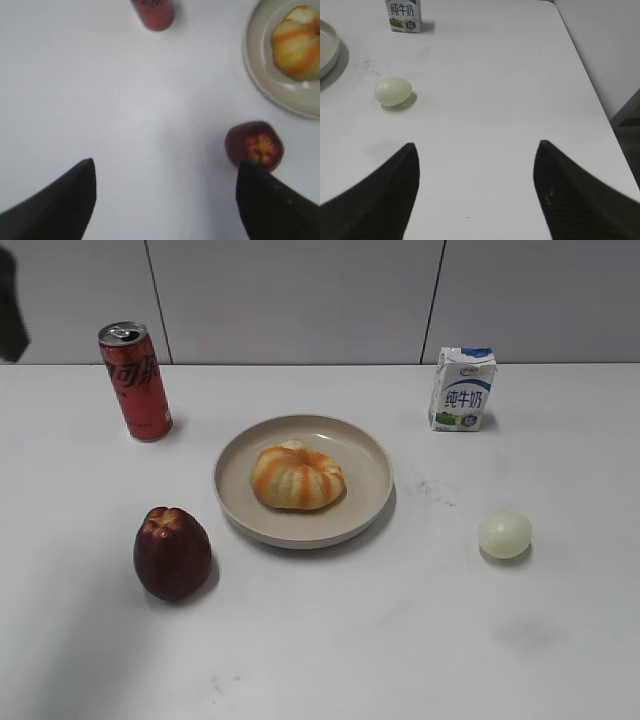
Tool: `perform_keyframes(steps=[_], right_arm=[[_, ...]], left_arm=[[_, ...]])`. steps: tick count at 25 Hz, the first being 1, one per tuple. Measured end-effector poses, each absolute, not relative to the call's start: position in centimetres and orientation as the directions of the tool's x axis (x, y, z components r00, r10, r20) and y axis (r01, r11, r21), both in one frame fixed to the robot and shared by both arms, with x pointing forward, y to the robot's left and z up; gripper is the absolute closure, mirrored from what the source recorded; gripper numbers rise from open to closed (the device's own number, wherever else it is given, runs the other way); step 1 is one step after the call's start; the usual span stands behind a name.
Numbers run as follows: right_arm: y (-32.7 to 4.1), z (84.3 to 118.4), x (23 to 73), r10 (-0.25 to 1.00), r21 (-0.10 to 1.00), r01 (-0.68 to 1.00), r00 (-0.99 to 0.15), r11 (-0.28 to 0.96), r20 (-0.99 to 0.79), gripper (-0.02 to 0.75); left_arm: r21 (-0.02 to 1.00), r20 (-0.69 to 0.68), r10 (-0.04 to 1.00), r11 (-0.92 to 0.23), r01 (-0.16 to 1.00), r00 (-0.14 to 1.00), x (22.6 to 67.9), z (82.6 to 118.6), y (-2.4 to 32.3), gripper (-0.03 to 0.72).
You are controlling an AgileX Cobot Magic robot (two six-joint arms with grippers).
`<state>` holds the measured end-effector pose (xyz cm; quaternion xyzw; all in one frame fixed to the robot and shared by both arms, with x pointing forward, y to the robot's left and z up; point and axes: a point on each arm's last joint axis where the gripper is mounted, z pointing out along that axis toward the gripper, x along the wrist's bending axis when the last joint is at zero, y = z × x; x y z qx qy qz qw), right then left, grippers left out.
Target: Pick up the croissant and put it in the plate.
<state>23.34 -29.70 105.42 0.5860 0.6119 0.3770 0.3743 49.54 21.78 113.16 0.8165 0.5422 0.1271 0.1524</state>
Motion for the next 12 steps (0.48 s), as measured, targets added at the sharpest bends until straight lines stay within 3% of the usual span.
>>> perform_keyframes(steps=[5, 12], right_arm=[[-29.7, 105.4, 23.3, 0.999, 0.9, 0.435, -0.033, 0.029, -0.016, 0.197], [-29.7, 105.4, 23.3, 0.999, 0.9, 0.435, -0.033, 0.029, -0.016, 0.197]], left_arm=[[0.351, 0.041, 0.961, -0.271, 0.896, 0.275, 44.1, 110.4, 25.9, 0.036], [0.457, 0.031, 0.971, -0.225, 0.861, 0.237, 36.5, 106.5, 27.9, 0.041]])
